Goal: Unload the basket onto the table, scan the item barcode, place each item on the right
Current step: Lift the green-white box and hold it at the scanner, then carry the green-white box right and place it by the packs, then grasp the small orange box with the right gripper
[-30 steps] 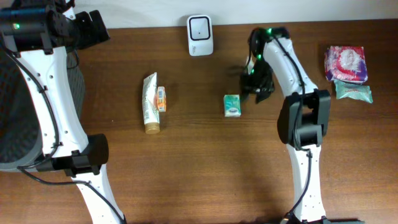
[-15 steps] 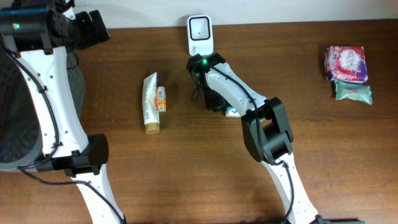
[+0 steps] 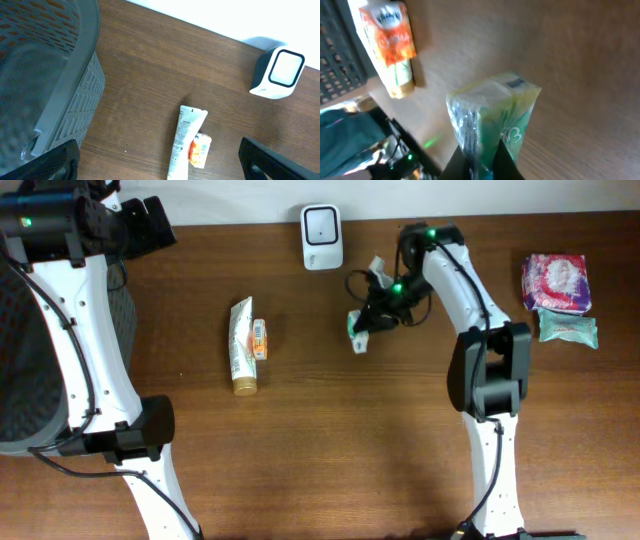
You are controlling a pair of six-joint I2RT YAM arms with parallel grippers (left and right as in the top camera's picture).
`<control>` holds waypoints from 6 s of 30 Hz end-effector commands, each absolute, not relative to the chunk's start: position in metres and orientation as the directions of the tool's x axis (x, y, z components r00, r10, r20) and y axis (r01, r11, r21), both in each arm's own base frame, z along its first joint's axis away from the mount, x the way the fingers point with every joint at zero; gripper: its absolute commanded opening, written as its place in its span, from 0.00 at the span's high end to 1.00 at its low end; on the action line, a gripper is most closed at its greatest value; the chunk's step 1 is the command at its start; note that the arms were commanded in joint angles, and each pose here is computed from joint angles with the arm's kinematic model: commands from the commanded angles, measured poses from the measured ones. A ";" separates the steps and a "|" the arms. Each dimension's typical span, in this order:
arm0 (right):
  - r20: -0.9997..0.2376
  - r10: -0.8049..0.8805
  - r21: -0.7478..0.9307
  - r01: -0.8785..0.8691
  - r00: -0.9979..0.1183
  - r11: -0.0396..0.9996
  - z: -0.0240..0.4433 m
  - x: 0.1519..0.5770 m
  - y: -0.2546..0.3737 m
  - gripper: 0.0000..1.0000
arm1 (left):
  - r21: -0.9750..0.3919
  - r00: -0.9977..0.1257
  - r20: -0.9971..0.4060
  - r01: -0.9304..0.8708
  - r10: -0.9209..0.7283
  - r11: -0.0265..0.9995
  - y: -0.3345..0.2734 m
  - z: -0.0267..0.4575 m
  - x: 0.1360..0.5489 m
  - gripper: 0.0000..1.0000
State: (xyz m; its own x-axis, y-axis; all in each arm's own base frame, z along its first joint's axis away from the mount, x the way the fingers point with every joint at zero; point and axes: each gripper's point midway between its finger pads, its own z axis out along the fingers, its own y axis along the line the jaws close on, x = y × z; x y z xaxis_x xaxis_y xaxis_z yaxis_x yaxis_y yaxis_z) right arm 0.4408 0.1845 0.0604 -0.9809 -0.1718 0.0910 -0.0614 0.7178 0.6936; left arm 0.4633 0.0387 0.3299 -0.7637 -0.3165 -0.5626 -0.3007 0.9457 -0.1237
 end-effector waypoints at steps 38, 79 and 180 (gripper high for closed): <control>-0.523 -0.106 0.845 -0.531 -0.846 0.069 0.216 0.476 0.199 0.96 | -0.117 -0.749 -0.587 -0.295 -0.306 0.948 0.041 0.341 0.458 0.01; -0.558 0.554 -0.033 0.683 -0.618 0.729 0.184 0.536 -0.126 0.96 | -0.117 -0.749 -0.587 -0.295 -0.306 0.948 0.041 0.341 0.458 0.01; 0.003 0.113 0.144 0.112 -0.994 0.983 0.080 0.436 0.099 0.96 | -0.117 -0.749 -0.587 -0.295 -0.306 0.948 0.041 0.341 0.458 0.01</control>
